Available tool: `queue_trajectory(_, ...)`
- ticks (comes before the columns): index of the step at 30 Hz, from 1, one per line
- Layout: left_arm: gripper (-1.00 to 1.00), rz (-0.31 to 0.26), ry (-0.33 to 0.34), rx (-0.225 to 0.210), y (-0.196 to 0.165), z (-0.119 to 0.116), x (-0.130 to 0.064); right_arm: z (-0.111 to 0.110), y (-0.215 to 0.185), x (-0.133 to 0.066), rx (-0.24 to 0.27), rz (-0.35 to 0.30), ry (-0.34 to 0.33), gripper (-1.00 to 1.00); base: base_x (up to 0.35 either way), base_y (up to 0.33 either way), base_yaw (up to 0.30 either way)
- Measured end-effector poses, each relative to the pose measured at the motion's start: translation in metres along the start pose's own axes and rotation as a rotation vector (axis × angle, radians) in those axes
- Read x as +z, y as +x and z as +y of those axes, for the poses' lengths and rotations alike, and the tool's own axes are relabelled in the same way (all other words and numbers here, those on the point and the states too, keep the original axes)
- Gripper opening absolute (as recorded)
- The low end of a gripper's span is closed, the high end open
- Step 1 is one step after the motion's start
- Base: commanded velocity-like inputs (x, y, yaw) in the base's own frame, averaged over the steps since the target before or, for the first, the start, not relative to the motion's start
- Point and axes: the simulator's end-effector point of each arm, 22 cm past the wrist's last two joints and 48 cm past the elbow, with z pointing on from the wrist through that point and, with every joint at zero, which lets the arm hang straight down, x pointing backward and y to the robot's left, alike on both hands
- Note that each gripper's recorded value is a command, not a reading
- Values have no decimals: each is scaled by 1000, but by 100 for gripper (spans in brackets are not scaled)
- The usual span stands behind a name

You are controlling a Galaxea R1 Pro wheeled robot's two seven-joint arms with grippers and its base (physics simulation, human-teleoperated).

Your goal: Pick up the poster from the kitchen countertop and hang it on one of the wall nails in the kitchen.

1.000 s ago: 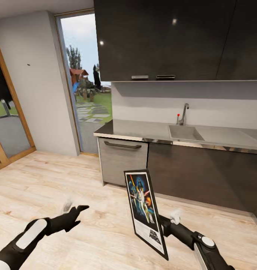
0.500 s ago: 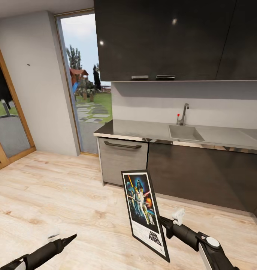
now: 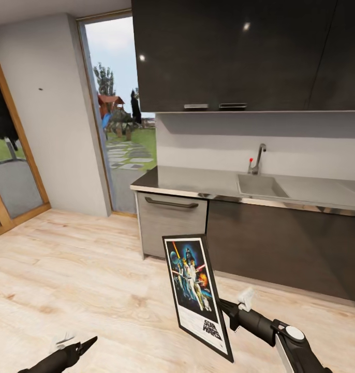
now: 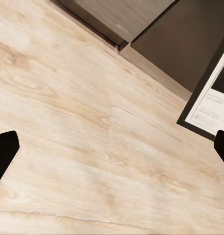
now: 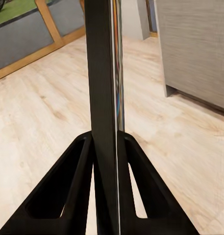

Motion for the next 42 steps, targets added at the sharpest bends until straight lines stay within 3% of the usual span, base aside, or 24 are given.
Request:
queue_trajectory(7, 100, 0, -1, 0, 0, 0, 0, 0, -1, 0, 2, -4, -1, -100, 55, 0, 257)
queue_trajectory(11, 100, 0, -1, -1, 0, 0, 0, -3, -9, -5, 22, -37, -7, -100, 6, 0, 201)
queue_trajectory(15, 100, 0, -1, -1, 0, 0, 0, -6, -35, -24, 72, -138, -65, -100, 2, 0, 57)
queue_trajectory(25, 100, 0, -1, 0, 0, 0, 0, 4, -65, -56, 133, -273, -200, -100, 0, 0, 4)
queue_trajectory(27, 100, -1, 0, 0, 0, 0, 0, 9, -71, -65, 185, -298, -248, -100, 44, 0, 0)
queue_trajectory(36, 100, -1, 0, 0, 0, 1, -1, 9, -73, -67, 201, -302, -254, -100, 267, 42, 33)
queue_trajectory(42, 100, -1, 0, 0, 0, 1, -1, -9, -67, -59, 212, -284, -163, -100, 284, 43, 254)
